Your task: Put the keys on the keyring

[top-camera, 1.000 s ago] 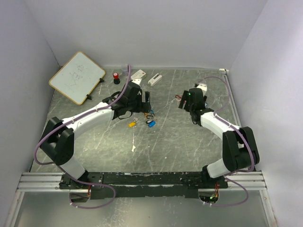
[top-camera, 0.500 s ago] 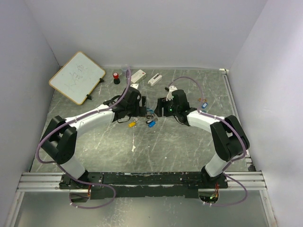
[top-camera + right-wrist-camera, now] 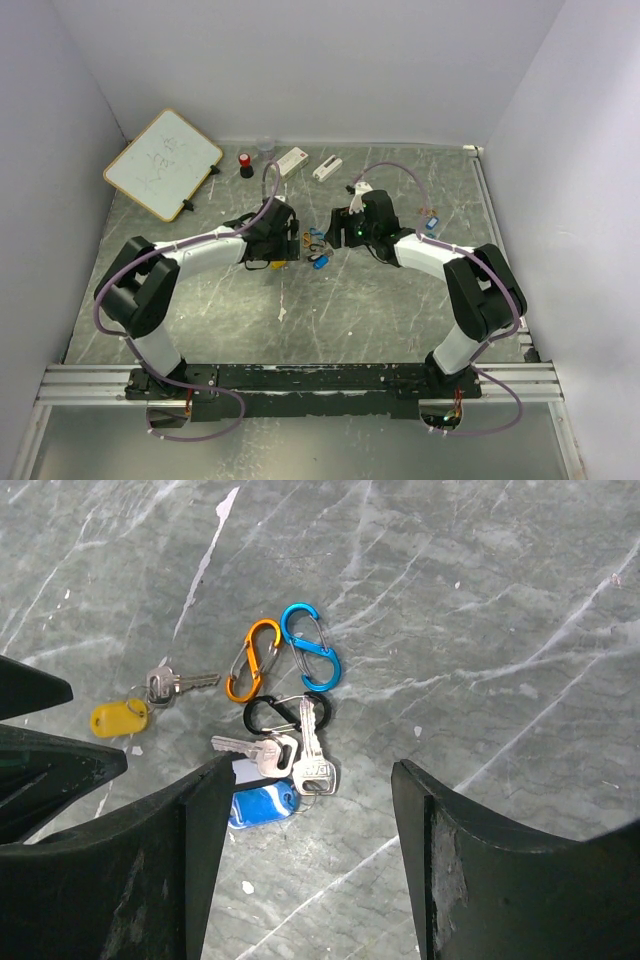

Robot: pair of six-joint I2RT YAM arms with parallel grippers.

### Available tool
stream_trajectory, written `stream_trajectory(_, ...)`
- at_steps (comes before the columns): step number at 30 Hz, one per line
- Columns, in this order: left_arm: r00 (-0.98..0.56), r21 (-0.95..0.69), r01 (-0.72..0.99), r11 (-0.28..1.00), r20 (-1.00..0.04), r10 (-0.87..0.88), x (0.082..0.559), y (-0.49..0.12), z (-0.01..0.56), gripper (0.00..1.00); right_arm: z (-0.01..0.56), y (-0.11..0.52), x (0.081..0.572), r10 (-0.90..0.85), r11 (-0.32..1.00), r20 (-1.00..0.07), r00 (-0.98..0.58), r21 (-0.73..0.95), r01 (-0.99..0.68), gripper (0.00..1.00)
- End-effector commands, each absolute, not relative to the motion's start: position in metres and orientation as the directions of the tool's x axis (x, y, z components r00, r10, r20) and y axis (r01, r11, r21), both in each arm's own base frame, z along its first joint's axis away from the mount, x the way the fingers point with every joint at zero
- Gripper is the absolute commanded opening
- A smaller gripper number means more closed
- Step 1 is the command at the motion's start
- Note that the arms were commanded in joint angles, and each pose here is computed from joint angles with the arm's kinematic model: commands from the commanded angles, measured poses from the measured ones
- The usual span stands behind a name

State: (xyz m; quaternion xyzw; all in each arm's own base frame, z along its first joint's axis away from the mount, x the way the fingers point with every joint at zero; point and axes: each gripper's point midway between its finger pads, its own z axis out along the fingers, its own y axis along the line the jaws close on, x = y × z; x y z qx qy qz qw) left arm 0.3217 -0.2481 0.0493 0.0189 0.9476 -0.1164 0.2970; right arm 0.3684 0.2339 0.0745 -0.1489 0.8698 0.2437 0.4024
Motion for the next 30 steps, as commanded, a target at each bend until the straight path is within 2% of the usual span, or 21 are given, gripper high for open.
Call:
stream_trajectory(1, -0.813, -0.217, 0.093, 0.972, -0.580, -0.051, 0.327, -0.250, 0.049, 0.83, 0.081, 0.238, 0.375, -0.076, 0.839, -0.794, -0.604, 0.276, -0.469, 0.64)
stream_trajectory(7, -0.803, -0.227, 0.096, 0.969, -0.593, -0.059, 0.336, -0.255, 0.053, 0.85, 0.080, 0.244, 0.378, -0.093, 0.842, -0.791, -0.605, 0.262, -0.472, 0.64)
stream_trajectory(21, -0.784, -0.234, 0.109, 0.966, -0.618, -0.061, 0.383, -0.289, 0.053, 0.85, 0.113, 0.196, 0.380, 0.046, 0.943, -0.856, -0.515, 0.207, -0.259, 0.64)
stream_trajectory(30, -0.794, -0.227, 0.118, 0.967, -0.607, -0.045, 0.397, -0.302, 0.037, 0.83, 0.128, 0.171, 0.371, 0.075, 0.959, -0.881, -0.468, 0.192, -0.207, 0.62)
